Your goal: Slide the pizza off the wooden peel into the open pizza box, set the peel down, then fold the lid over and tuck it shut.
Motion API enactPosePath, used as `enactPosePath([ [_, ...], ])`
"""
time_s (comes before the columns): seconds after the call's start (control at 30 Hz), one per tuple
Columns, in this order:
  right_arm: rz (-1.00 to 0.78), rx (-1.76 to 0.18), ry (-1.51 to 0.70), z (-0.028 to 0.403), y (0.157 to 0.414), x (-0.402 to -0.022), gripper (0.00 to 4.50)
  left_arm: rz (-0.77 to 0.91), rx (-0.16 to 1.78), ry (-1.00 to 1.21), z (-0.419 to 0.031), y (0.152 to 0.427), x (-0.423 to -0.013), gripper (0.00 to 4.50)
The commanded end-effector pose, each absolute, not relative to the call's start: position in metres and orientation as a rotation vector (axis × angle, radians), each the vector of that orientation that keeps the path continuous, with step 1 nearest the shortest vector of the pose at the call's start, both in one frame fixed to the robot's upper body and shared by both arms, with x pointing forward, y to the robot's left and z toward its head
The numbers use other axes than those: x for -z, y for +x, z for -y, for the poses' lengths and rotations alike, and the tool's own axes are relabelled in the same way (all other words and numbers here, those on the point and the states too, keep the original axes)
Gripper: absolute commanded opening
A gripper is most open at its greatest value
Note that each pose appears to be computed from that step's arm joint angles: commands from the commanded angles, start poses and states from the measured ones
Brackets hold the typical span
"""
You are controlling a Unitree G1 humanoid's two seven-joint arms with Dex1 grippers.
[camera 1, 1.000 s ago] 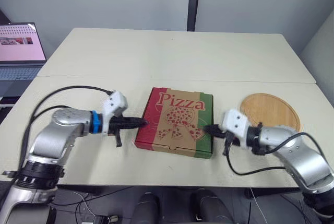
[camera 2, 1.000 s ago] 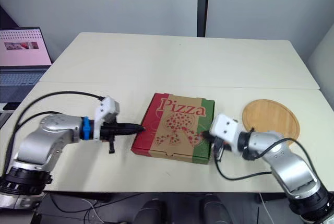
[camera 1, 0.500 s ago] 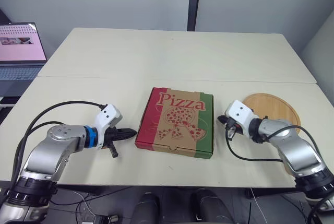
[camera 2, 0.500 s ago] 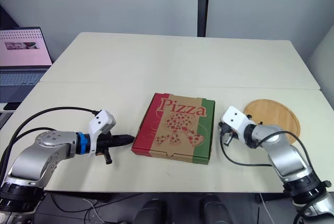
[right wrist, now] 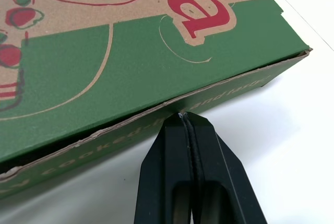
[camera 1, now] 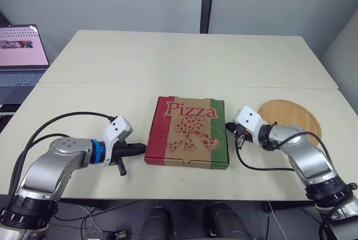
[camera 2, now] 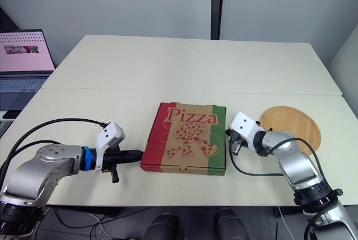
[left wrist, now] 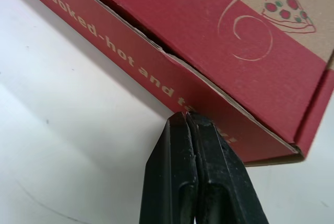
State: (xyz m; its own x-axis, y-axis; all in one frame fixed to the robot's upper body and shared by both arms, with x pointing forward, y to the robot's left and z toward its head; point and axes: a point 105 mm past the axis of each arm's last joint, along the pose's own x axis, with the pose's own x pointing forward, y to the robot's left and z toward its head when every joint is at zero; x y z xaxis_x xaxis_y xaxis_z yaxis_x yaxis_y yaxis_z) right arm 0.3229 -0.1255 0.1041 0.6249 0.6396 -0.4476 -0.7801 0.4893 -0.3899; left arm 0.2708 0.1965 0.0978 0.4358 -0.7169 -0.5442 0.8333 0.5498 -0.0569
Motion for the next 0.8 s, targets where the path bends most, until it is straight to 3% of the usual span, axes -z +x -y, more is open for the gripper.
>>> enactPosePath([
  [0.03, -0.214, -0.887, -0.617, 0.129, 0.317, -0.118, 0.06, -0.509, 0.962, 0.279, -0.205, 0.274, -0.112, 0.0],
  [0.23, -0.211, -0.874, -0.547, 0.17, 0.293, -0.147, 0.06, -0.529, 0.792, 0.406, -0.259, 0.273, -0.121, 0.0],
  [0.4, -0.241, -0.687, -0.676, 0.246, 0.286, -0.164, 0.06, -0.455, 0.66, 0.558, -0.297, 0.267, -0.13, 0.0],
  [0.63, -0.424, -0.455, -0.775, 0.35, 0.264, -0.158, 0.06, -0.437, 0.528, 0.494, -0.329, 0.265, -0.135, 0.0],
  [0.8, -0.435, -0.398, -0.812, 0.374, 0.265, -0.158, 0.06, -0.467, 0.545, 0.469, -0.331, 0.26, -0.13, 0.0],
])
